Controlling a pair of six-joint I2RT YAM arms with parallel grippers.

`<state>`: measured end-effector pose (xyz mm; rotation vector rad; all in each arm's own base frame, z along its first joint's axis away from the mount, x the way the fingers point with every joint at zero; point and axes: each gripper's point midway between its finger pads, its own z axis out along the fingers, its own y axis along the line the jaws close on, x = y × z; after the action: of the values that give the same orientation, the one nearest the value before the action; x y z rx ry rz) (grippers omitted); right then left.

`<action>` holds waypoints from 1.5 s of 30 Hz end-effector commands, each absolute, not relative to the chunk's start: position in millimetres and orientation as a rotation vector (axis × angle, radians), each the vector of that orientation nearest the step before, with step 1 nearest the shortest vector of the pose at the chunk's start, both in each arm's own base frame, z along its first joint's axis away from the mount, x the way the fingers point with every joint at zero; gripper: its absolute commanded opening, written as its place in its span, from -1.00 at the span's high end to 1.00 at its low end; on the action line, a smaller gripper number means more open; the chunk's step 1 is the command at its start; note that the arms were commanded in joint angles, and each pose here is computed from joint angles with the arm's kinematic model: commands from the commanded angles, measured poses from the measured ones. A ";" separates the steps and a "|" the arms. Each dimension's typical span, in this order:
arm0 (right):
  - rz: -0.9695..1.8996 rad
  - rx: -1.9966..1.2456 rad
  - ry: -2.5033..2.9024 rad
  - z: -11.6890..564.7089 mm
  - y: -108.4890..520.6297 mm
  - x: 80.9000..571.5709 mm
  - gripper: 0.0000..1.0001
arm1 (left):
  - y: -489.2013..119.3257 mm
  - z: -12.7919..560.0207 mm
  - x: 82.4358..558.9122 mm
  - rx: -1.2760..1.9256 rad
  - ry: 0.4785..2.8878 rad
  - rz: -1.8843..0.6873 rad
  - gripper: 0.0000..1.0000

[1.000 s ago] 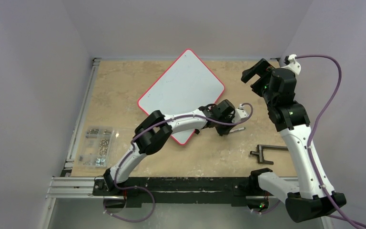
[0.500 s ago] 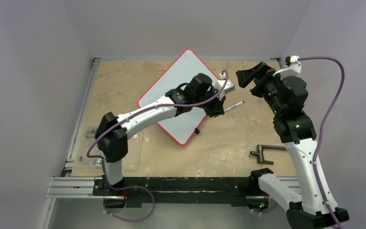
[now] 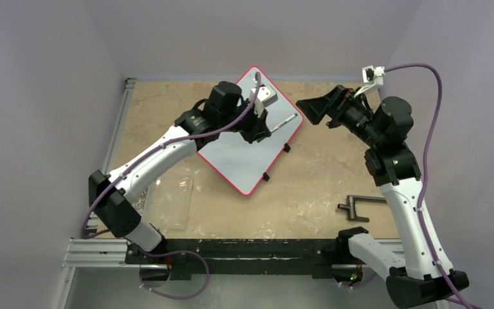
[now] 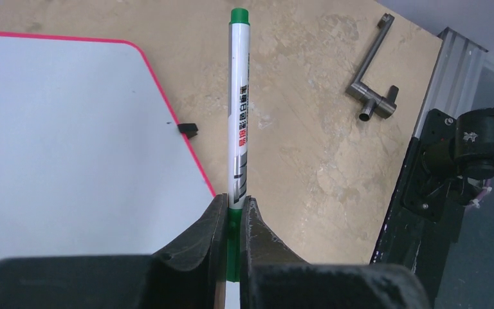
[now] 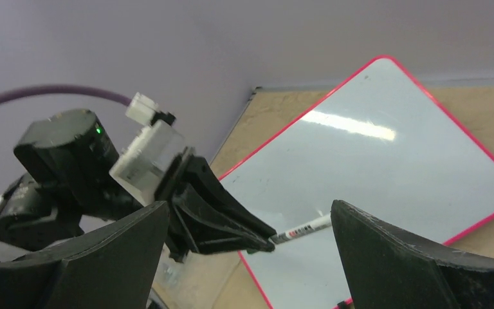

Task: Write a sentence on the whiteboard
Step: Open the whiteboard marker at the center of the board.

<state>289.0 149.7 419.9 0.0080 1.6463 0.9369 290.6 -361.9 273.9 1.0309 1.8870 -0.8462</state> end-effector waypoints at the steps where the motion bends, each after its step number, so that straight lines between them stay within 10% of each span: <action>1: 1.119 -0.235 1.610 427.7 182.2 268.3 -0.97 | -333.4 328.1 275.5 1.076 1.729 -0.834 1.00; 22: 1.456 -0.543 1.580 407.8 220.8 252.3 -0.59 | -331.8 390.8 243.9 1.223 1.529 -0.987 1.00; 37: 1.502 -0.526 1.622 391.3 228.9 256.9 0.09 | -353.7 397.1 247.6 1.279 1.499 -1.097 1.00; 45: 1.516 -0.521 1.643 384.9 231.6 259.0 1.00 | -356.2 390.5 248.2 1.303 1.516 -1.111 1.00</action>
<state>262.4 229.0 382.3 -0.4862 1.6670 1.5067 250.9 -355.8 373.4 1.2791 1.5900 -1.1013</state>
